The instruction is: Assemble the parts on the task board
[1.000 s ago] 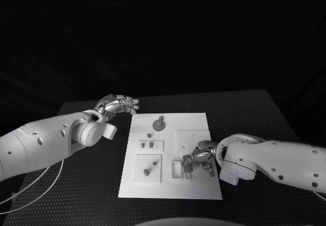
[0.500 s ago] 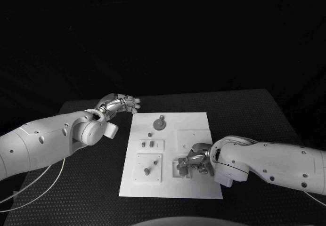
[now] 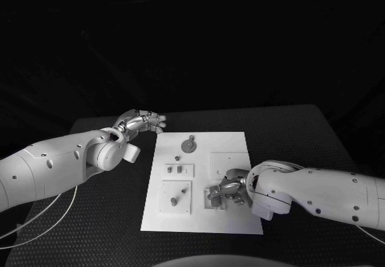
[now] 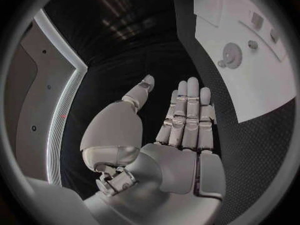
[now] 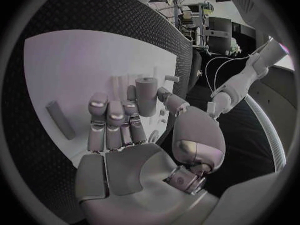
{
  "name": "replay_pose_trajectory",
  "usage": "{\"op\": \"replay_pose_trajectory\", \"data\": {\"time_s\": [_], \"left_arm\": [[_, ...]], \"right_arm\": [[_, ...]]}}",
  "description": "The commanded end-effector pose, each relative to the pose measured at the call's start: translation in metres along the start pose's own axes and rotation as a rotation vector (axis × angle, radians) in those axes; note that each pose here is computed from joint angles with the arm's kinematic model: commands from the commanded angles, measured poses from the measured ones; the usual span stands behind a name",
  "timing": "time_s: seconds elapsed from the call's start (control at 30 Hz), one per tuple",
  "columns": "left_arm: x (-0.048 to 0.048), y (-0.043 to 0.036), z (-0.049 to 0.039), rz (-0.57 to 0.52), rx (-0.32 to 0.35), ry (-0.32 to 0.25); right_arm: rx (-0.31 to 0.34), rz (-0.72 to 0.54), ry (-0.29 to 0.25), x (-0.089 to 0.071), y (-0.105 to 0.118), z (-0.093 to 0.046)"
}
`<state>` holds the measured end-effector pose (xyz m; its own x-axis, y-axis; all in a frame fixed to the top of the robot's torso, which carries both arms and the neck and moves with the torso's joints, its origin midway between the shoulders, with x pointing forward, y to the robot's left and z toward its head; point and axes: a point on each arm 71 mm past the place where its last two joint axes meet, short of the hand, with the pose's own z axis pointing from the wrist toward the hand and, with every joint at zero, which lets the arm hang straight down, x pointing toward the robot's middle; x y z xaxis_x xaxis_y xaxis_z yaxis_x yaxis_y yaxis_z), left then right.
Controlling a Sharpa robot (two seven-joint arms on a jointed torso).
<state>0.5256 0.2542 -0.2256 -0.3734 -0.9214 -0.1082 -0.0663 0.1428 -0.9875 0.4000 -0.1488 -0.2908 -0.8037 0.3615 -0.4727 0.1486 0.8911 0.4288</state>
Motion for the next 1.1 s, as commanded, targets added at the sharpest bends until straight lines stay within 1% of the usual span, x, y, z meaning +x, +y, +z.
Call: {"op": "replay_pose_trajectory", "data": {"time_s": [0.03,0.17,0.37,0.53,1.1], "left_arm": [[0.0022,-0.0013,0.0003,-0.01,0.006,0.014],[0.0019,-0.0013,0.0002,-0.01,0.005,0.013],[0.0025,-0.0013,0.0003,-0.01,0.005,0.015],[0.0018,-0.0013,0.0,-0.01,0.004,0.013],[0.0009,-0.0012,-0.0005,-0.009,0.004,0.01]], "right_arm": [[0.005,-0.016,0.001,0.0018,-0.0016,0.0019],[0.004,-0.023,0.012,0.0049,-0.0009,0.0032],[0.007,-0.028,0.013,0.0054,-0.0002,0.0049],[0.012,-0.04,0.031,0.0071,-0.0015,0.0058],[0.009,-0.044,0.031,0.0089,-0.0014,0.0067]]}}
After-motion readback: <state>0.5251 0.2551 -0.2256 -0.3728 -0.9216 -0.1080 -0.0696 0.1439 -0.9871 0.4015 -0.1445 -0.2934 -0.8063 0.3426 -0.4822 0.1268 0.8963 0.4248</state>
